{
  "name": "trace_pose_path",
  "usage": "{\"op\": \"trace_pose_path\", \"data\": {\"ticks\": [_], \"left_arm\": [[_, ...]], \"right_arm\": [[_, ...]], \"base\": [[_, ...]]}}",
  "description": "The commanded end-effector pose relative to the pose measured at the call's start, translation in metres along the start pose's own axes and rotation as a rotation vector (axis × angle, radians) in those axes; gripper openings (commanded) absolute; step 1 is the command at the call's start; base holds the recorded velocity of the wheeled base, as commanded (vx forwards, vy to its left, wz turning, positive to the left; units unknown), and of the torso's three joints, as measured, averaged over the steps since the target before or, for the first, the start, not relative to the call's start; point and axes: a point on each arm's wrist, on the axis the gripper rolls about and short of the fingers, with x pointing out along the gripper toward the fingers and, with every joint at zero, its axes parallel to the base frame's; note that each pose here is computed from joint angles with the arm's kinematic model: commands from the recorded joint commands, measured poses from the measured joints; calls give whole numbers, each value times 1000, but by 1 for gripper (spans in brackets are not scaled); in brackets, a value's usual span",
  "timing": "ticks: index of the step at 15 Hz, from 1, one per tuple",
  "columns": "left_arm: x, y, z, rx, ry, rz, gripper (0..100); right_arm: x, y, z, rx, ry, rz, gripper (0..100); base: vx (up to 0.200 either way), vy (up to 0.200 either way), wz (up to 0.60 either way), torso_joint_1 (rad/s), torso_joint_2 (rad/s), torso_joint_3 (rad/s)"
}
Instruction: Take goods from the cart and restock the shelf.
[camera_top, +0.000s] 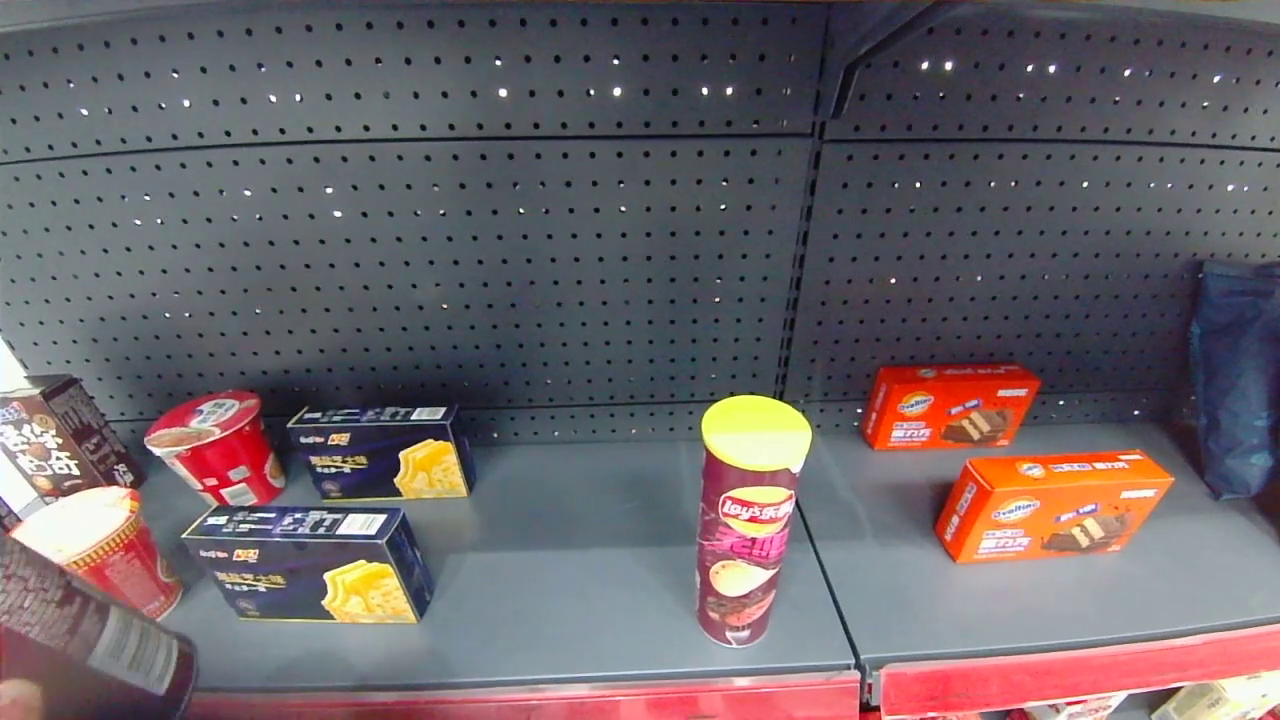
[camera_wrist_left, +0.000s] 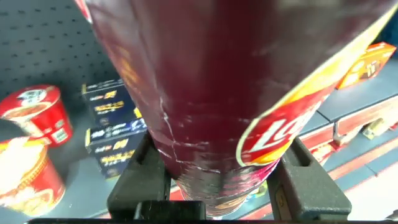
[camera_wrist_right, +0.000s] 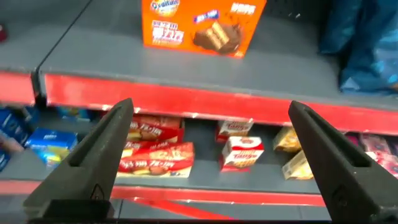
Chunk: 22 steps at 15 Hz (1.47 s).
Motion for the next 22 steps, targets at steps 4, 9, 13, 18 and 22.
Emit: {"op": "trace_pose_path", "data": {"ticks": [4,9,13,18,22], "left_arm": [[94,4,24,-16,171,-40,0],[187,-1,20,-4,179,-91,0],[226,-17,4,5,207,-150,0],[270,-31,-15,10,201,-193,0],[303,-36,-27,10,234,-203,0]], "right_arm": [[-4,2,-15,-1,-20,24,100],[-3,2,-15,6,-21,15,100],[-3,2,-15,7,-28,14,100],[-3,2,-15,8,-26,14,100],[-3,2,-15,7,-29,12,100]], "base": [[0,0,0,0,0,0],[0,0,0,0,0,0],[0,0,0,0,0,0],[0,0,0,0,0,0],[0,0,0,0,0,0]]}}
